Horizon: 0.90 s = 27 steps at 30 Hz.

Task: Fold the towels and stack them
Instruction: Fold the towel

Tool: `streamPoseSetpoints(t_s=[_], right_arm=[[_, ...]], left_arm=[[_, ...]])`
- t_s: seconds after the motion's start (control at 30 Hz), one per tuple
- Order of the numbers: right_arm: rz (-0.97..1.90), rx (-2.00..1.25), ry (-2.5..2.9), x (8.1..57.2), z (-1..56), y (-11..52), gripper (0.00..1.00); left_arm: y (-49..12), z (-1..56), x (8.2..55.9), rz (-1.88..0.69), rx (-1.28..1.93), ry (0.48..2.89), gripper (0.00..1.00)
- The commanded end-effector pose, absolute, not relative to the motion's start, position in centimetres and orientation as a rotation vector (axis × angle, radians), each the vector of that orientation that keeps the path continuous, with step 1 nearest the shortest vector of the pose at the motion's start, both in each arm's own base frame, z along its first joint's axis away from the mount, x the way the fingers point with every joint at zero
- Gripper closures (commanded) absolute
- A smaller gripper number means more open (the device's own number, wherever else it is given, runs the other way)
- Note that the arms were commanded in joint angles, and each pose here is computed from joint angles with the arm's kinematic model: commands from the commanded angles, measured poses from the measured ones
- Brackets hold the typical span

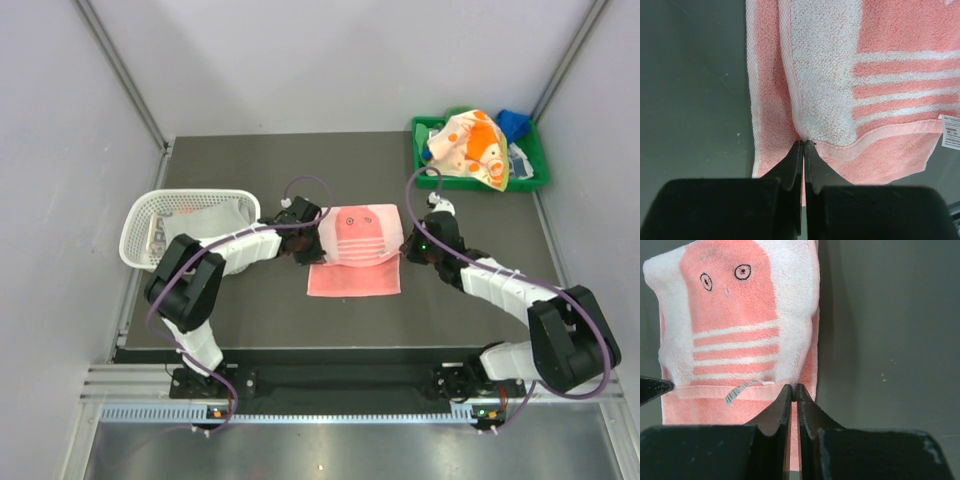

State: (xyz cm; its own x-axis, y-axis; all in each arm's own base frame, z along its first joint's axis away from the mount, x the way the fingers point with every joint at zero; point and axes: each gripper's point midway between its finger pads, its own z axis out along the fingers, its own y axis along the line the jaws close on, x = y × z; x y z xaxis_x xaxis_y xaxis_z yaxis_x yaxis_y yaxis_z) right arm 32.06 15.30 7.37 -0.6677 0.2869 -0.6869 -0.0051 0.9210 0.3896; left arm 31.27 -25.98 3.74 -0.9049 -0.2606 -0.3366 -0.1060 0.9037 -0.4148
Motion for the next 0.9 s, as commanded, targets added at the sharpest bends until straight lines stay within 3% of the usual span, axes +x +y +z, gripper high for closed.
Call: streamPoseSetpoints(t_s=[0.0,0.57,0.87], right_arm=[[0.492,0.165,2.180,33.2,10.8,16.1,0.98],[0.496,0.123,2.165,33.3,12.2,16.3,1.00],[0.519,0.089,2.199,31.0,12.0,16.4,1.00]], left_arm=[[-26.3,7.9,32.9,-0.600,-0.257,2.571,1.00],[-24.4,10.1,33.2,-0.605,-0.290,2.517,1.00],[-23.2,11.7,32.1,-0.605,-0.287,2.490,1.00]])
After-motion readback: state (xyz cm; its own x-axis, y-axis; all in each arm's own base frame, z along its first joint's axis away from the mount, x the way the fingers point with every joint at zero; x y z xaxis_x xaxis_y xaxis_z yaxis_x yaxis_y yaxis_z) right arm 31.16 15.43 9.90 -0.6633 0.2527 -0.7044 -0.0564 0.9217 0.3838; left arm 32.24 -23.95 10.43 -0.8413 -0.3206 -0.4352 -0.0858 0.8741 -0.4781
